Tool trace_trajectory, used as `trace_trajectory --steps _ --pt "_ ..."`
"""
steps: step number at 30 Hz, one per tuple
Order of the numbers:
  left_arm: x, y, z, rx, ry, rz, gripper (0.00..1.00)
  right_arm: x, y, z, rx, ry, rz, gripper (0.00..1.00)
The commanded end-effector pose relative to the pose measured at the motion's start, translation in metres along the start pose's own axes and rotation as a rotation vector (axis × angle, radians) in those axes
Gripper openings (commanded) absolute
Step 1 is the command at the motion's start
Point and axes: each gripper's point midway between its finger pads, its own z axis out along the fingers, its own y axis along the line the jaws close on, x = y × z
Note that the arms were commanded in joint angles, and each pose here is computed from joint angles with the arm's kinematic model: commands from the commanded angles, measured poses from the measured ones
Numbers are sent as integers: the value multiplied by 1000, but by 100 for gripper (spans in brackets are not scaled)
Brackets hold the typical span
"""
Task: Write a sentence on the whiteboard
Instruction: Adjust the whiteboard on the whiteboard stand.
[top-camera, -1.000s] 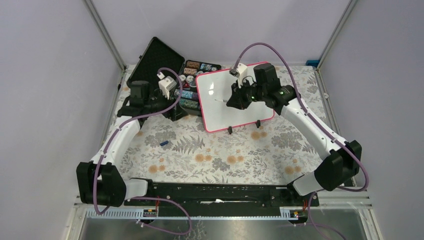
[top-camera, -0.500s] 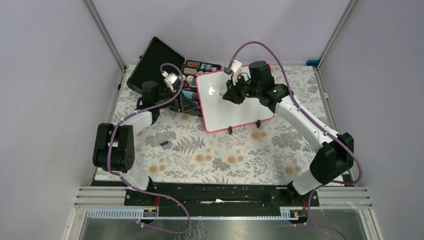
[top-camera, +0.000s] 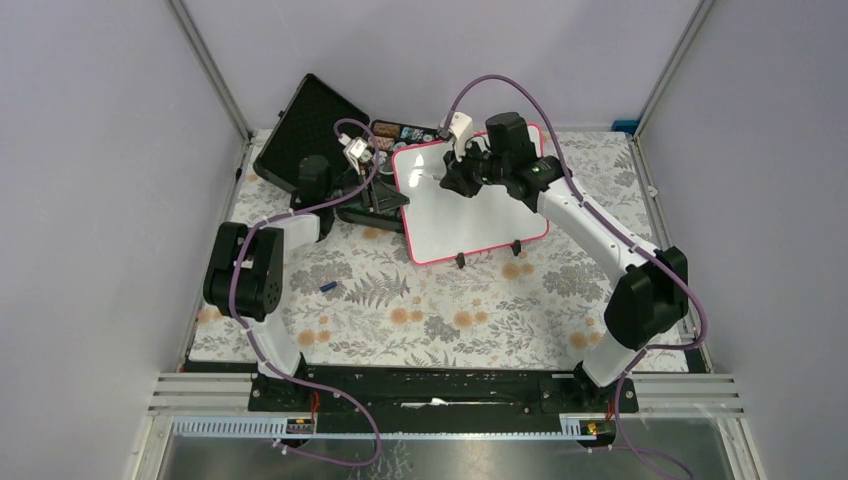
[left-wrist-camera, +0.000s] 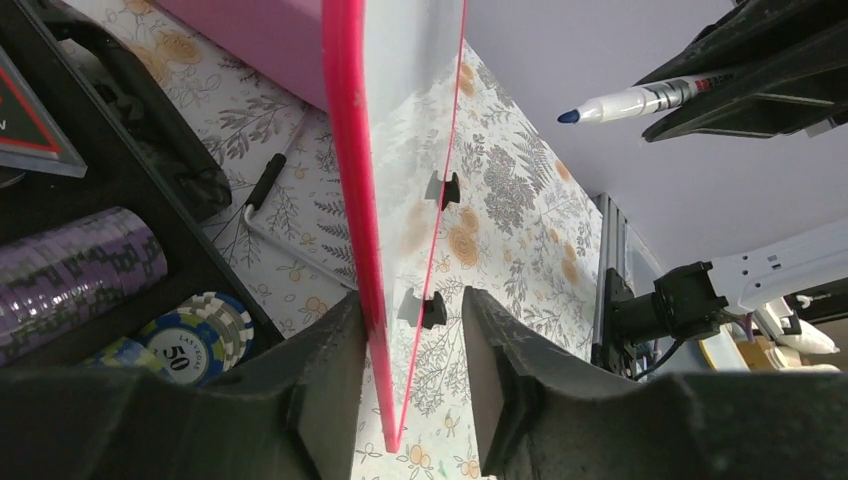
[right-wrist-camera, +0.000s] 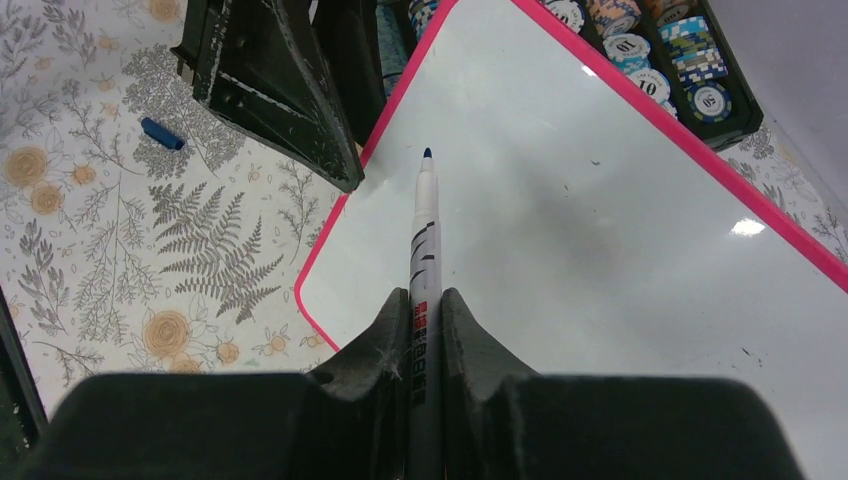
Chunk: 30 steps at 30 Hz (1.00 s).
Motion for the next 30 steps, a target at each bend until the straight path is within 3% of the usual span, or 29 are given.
trace_trajectory --steps 1,4,12,28,30 --pt "-24 -15 6 72 -38 95 35 -27 2 4 -10 -60 -39 0" --pt "-25 -15 6 74 -39 100 23 -26 0 11 -14 -54 -32 0" --pt "-23 -12 8 77 -36 91 0 -22 7 22 -34 -43 -27 0" --pt "-15 -8 7 79 -4 127 0 -32 -2 31 -15 -57 -22 0" --pt "-16 -7 6 67 -11 132 22 -33 1 28 -23 -58 -20 0"
